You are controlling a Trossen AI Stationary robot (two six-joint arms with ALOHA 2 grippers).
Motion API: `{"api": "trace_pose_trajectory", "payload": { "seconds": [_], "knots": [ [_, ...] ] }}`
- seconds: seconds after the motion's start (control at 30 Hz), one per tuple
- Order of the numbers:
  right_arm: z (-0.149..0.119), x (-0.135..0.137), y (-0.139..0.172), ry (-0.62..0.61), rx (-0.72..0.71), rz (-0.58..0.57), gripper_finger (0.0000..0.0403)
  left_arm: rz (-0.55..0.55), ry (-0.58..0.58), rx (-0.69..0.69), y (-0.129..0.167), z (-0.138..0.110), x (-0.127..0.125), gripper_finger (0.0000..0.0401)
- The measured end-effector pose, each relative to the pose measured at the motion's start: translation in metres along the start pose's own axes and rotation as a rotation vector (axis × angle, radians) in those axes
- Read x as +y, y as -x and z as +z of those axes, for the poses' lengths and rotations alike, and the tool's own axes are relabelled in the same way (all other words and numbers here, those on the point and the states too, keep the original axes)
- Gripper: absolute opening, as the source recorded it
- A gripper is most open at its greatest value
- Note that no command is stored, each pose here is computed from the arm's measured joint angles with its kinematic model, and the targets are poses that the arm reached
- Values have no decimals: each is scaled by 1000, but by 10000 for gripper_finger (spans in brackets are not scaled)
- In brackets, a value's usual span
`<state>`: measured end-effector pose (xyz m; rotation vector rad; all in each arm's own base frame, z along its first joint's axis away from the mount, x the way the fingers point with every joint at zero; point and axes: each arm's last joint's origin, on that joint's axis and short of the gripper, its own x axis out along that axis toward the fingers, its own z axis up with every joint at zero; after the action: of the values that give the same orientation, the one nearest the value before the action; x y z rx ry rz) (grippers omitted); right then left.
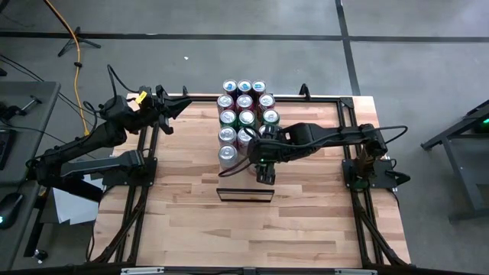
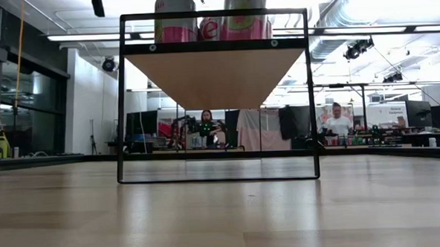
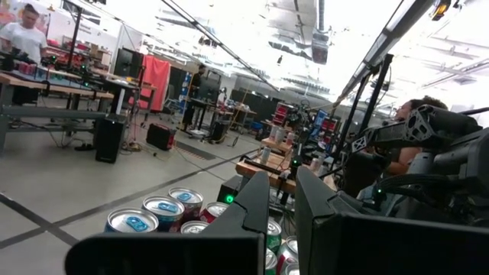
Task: Place canned beverage on shelf
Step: Put the pink white soda can on the shelf
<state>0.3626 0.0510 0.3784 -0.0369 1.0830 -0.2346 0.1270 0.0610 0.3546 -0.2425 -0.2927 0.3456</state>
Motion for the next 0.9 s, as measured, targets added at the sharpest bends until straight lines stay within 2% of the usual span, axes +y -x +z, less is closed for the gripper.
{"api": "trace_pose_trajectory", "payload": {
  "seconds": [0.23,0.37,0.73,0.9],
  "knots": [
    [0,0,0,1,-2,-1,359,0,0,1,0,0,0,0],
    [0,0,0,41,-2,-1,375,0,0,1,0,0,0,0],
    [0,-2,0,460,7,-5,378,0,0,1,0,0,0,0],
    [0,-4,-1,548,9,-5,378,0,1,1,0,0,0,0]
  ]
}}
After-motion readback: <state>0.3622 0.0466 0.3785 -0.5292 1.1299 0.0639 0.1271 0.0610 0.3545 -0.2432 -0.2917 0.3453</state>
